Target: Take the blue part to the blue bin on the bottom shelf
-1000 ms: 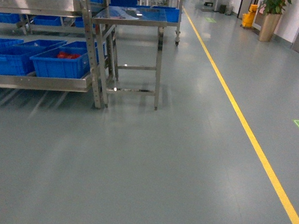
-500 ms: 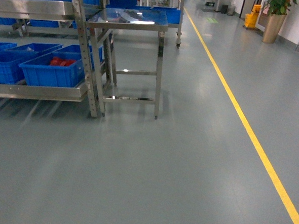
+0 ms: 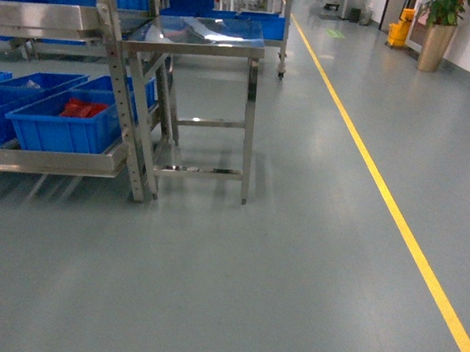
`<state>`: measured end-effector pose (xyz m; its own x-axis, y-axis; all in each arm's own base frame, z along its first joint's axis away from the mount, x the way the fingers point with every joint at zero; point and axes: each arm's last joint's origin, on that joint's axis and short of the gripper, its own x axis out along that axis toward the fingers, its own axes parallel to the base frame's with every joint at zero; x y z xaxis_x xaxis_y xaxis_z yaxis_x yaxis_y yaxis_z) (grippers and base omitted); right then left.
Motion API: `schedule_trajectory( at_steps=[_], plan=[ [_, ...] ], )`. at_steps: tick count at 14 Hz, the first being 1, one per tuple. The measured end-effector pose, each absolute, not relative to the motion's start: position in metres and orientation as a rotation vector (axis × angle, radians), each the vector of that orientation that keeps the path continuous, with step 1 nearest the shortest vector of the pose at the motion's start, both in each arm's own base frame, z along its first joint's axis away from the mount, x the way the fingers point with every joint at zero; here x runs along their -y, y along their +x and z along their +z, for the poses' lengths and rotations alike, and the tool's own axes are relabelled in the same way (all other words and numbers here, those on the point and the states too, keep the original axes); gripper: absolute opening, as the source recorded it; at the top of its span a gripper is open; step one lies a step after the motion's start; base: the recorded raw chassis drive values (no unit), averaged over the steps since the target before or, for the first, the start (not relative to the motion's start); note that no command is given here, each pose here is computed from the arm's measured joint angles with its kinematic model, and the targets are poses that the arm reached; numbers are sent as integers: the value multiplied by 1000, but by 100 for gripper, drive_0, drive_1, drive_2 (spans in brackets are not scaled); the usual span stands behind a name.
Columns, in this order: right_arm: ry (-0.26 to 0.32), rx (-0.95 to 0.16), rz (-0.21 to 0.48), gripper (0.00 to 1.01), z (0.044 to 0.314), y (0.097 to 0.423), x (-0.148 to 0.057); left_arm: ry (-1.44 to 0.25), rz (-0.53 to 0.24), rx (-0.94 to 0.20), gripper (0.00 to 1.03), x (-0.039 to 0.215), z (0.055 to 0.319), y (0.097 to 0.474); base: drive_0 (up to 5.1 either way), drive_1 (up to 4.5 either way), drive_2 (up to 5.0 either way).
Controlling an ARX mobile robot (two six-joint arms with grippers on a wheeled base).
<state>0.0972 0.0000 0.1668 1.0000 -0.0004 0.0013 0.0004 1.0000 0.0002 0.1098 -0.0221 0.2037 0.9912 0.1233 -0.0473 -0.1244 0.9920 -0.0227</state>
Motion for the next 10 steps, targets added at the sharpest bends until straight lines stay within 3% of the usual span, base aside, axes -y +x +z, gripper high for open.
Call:
schedule_trajectory(
  at_steps=[10],
  plan=[
    [0,4,0,98,167,97,0,-25,124,-46,43,22,204,110,10,412,-392]
  ],
)
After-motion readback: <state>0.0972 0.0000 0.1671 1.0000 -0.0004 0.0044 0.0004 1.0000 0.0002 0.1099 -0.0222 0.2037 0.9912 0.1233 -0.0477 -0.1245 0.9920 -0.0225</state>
